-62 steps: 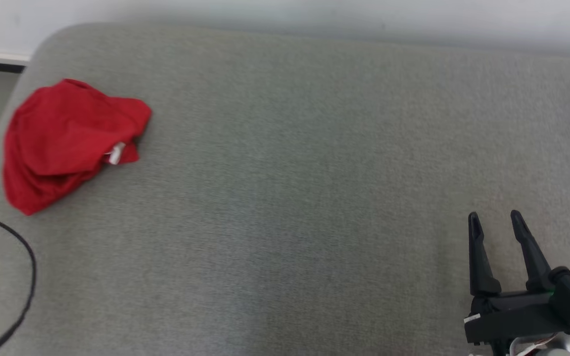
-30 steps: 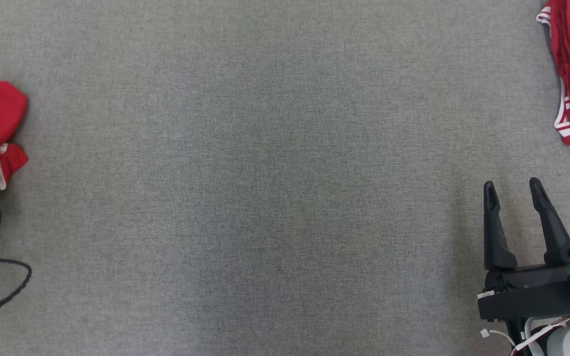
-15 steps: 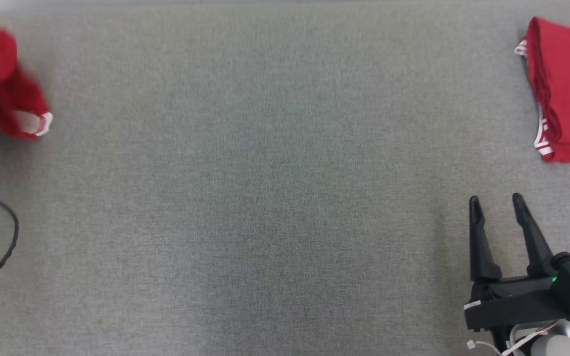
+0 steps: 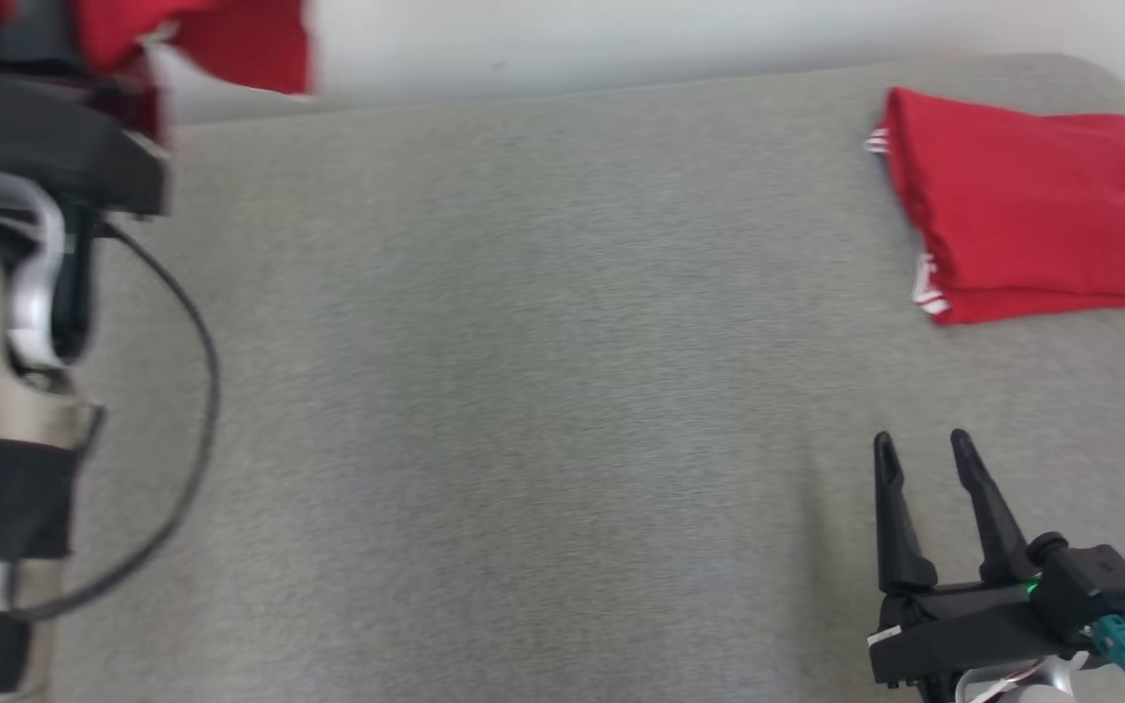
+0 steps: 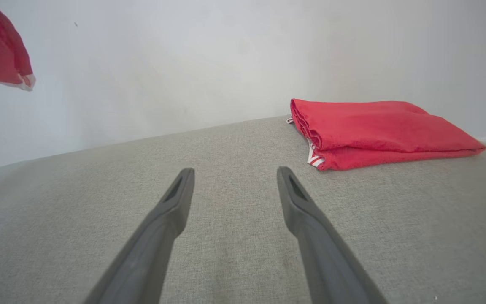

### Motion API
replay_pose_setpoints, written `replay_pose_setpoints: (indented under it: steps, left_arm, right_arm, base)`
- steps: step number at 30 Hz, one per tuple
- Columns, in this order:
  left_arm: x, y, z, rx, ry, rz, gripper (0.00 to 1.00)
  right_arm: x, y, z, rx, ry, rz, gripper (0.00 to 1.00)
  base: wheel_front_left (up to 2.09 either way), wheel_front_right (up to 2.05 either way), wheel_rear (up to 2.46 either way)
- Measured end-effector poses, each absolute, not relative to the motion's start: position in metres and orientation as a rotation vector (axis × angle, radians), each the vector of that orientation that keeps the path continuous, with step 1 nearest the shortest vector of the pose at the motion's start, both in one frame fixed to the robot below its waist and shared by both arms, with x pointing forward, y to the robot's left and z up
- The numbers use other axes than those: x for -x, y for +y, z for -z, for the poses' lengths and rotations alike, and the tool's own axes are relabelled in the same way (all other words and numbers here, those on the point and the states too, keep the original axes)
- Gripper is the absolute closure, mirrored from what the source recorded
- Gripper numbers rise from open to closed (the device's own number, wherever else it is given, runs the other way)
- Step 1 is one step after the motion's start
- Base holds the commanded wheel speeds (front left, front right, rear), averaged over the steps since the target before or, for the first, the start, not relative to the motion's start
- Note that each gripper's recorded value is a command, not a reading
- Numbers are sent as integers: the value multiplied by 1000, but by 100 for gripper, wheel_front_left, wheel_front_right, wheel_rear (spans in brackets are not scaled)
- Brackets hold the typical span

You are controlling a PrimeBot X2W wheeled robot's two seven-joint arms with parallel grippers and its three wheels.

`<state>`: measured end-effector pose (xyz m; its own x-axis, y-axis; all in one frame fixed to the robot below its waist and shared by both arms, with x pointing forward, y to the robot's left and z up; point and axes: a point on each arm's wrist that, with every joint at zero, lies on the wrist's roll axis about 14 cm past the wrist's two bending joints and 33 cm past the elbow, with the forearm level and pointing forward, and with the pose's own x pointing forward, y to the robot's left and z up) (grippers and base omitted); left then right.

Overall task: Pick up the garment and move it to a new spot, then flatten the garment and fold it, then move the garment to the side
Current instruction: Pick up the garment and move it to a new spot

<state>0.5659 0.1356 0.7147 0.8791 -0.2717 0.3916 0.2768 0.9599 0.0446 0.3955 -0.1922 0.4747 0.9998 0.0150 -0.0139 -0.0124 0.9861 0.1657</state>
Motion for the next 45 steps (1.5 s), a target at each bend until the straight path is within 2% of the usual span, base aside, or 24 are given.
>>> replay_pose_setpoints:
  steps: [6,14,19,25,26,27,28,32,38,45]
  left_arm:
    - [-544,38,-716,111,-411,498,100]
    - [-506,-48,-658,244,-257,672,100]
    - [-477,-72,-605,287,-111,718,100]
    - [-456,-63,-539,326,51,663,100]
    - [-450,-60,-524,324,92,655,71]
    - [-445,-57,-509,317,127,645,21]
    - [-435,-52,-486,307,179,630,0]
    - [-426,-49,-481,302,172,640,0]
    - [-429,-35,-525,297,-2,620,0]
    - [-437,27,-562,235,-155,488,0]
  right_arm:
    - [-371,-216,-475,-192,8,72,0]
    - [-339,-249,-482,-188,-14,184,0]
    - [-331,-256,-485,-185,-27,207,0]
    - [-335,-250,-488,-185,-34,188,0]
    - [-336,-248,-489,-184,-37,180,0]
    - [-337,-246,-489,-180,-36,174,0]
    - [-338,-245,-490,-178,-38,168,0]
    - [-340,-242,-493,-167,-48,156,0]
    - [-340,-233,-498,-161,-60,123,0]
    - [-343,-217,-510,-158,-89,66,0]
  base:
    - [0,0,0]
    - [0,0,0]
    - [0,0,0]
    - [0,0,0]
    - [0,0,0]
    - [0,0,0]
    - [0,0,0]
    - [0,0,0]
    - [0,0,0]
    - [0,0,0]
